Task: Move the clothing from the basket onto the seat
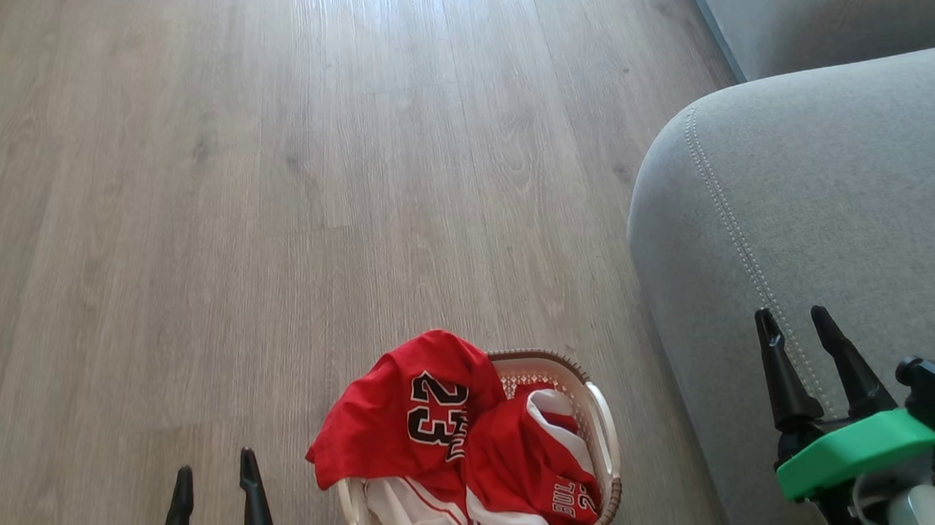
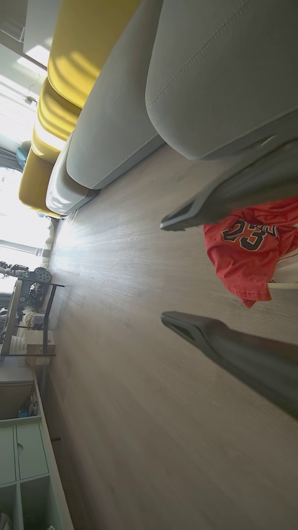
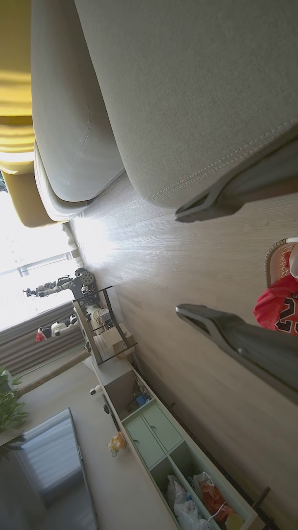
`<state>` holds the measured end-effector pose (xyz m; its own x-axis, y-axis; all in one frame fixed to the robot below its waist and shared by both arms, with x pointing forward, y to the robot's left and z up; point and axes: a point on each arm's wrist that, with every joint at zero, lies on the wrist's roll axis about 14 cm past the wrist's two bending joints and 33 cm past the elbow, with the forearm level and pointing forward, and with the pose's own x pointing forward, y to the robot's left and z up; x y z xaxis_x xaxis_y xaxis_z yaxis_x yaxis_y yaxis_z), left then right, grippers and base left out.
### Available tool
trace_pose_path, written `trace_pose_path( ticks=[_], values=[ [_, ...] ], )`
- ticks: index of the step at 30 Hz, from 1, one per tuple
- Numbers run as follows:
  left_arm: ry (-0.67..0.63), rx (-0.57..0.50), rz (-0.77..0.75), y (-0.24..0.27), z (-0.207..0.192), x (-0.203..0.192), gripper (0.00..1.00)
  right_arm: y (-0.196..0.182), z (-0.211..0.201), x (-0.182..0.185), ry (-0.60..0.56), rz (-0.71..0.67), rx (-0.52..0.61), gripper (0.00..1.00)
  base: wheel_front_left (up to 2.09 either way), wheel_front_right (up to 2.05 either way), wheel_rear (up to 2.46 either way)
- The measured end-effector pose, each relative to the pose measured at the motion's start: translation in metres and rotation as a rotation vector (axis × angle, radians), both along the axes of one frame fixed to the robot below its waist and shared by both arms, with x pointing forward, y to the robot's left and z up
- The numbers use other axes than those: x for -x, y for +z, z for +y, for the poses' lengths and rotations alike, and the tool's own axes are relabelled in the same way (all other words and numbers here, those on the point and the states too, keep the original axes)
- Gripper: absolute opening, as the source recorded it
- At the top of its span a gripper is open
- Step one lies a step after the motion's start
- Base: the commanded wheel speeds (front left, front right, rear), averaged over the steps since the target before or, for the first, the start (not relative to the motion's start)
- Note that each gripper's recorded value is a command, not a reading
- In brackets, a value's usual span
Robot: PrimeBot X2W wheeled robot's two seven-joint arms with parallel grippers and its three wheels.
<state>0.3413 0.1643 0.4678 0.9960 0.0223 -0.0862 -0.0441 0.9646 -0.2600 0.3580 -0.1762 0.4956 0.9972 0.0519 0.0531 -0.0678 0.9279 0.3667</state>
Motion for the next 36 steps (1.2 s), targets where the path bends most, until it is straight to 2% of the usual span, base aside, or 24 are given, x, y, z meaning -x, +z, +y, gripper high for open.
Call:
trace_pose_path(
  ticks=[18,36],
  values=[
    [-0.028,-0.207,-0.052,0.005,-0.001,0.002,1.0,-0.01,0.0,0.005,0.003,0.023,0.223,1.0,0.0,0.0,0.0],
    [-0.03,-0.211,-0.025,-0.003,0.0,0.004,1.0,-0.01,0.001,0.006,0.002,0.023,0.224,1.0,0.0,0.0,0.0]
  ],
)
